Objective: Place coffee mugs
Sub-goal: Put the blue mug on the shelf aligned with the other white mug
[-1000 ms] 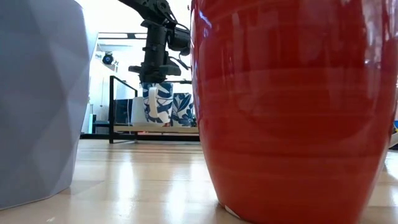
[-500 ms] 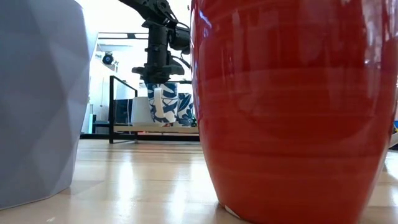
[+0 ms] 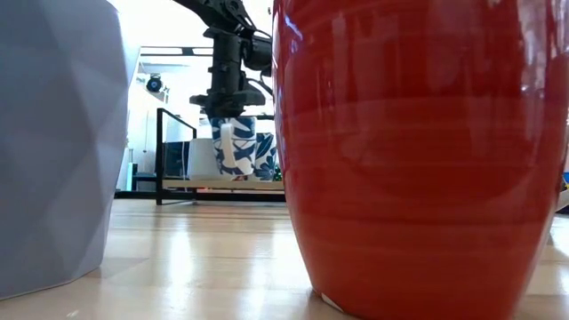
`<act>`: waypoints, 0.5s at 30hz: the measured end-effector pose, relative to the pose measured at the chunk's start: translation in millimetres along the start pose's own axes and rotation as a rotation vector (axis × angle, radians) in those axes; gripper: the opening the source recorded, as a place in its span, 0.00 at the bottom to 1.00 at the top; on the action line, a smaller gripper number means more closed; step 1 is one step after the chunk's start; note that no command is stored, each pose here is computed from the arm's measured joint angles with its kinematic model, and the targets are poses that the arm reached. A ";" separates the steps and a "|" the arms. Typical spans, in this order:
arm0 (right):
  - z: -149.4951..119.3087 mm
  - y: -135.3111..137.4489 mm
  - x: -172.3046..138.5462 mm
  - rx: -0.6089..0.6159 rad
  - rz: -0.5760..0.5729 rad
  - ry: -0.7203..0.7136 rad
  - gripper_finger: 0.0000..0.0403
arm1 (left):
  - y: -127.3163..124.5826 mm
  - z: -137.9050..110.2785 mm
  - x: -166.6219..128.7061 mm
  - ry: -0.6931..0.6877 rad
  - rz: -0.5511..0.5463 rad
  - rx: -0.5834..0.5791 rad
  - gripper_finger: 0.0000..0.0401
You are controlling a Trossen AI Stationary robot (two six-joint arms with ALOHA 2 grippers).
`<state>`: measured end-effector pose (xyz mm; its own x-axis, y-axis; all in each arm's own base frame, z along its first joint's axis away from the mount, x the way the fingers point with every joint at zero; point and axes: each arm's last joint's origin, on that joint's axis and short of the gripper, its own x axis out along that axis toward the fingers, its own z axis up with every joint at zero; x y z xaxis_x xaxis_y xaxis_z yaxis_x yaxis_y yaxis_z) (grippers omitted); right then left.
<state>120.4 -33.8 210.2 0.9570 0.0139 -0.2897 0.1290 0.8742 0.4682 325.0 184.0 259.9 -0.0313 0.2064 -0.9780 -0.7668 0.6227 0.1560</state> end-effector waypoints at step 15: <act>0.0 0.0 0.0 0.003 0.000 0.000 0.24 | -3.5 -1.8 -0.7 0.010 -0.020 0.023 0.03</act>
<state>120.4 -33.7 210.3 0.9571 0.0141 -0.2893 0.1293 0.8729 0.4704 326.6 180.3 259.7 -0.0231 0.1861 -0.9823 -0.7524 0.6437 0.1397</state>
